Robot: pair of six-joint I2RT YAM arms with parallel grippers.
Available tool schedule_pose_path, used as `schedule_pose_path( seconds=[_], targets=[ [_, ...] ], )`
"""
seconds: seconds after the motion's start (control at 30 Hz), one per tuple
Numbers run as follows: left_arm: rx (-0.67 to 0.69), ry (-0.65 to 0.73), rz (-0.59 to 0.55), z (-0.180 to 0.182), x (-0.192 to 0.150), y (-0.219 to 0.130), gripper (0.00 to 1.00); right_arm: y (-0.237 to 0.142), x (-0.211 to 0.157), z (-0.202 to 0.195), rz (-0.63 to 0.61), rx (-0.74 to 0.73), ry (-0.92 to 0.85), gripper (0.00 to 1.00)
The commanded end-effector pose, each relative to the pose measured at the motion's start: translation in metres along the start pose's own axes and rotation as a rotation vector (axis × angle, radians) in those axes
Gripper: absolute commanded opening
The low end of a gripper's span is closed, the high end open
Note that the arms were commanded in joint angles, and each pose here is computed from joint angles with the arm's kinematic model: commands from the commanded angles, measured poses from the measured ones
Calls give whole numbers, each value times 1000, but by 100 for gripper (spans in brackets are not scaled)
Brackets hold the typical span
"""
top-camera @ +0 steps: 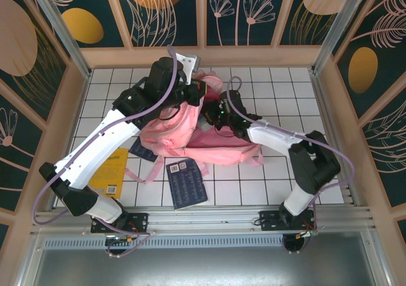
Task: Pack the student bag
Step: Place the loose stationery in the student bag, then place the student bag at the top-left of the table.
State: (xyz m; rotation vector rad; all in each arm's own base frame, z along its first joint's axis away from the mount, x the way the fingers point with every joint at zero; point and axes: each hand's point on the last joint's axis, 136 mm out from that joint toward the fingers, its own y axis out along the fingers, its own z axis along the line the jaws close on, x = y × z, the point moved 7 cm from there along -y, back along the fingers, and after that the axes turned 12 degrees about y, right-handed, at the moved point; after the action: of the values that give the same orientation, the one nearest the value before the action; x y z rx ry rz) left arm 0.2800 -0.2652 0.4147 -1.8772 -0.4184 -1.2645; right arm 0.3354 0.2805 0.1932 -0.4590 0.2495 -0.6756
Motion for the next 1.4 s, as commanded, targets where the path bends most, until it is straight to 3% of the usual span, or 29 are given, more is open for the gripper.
schedule_pose_path(
  seconds=[0.0,0.17,0.37,0.57,0.77,1.0,1.17,1.37],
  targets=[
    [-34,-5,-224,-8,44,-35,0,18,-2,25,-31,91,14,0],
    [-34,-5,-230,-8,46,-36,0,56,-10,25,-41,78,-24,5],
    [-38,-7,-228,-8,47,-36,0,87,-13,14,-17,28,-35,50],
    [-3,5,-230,-5,47,-40,0,63,-21,41,1,131,-174,78],
    [66,10,-212,2,43,-36,0,19,-29,62,20,293,-283,82],
    [95,16,-197,6,40,-33,0,-19,-39,70,11,334,-414,83],
    [122,13,-201,14,42,-37,0,-48,-38,78,-55,281,-520,82],
    [127,-20,-220,30,53,-43,0,-81,-23,77,-223,78,-575,84]
  ],
)
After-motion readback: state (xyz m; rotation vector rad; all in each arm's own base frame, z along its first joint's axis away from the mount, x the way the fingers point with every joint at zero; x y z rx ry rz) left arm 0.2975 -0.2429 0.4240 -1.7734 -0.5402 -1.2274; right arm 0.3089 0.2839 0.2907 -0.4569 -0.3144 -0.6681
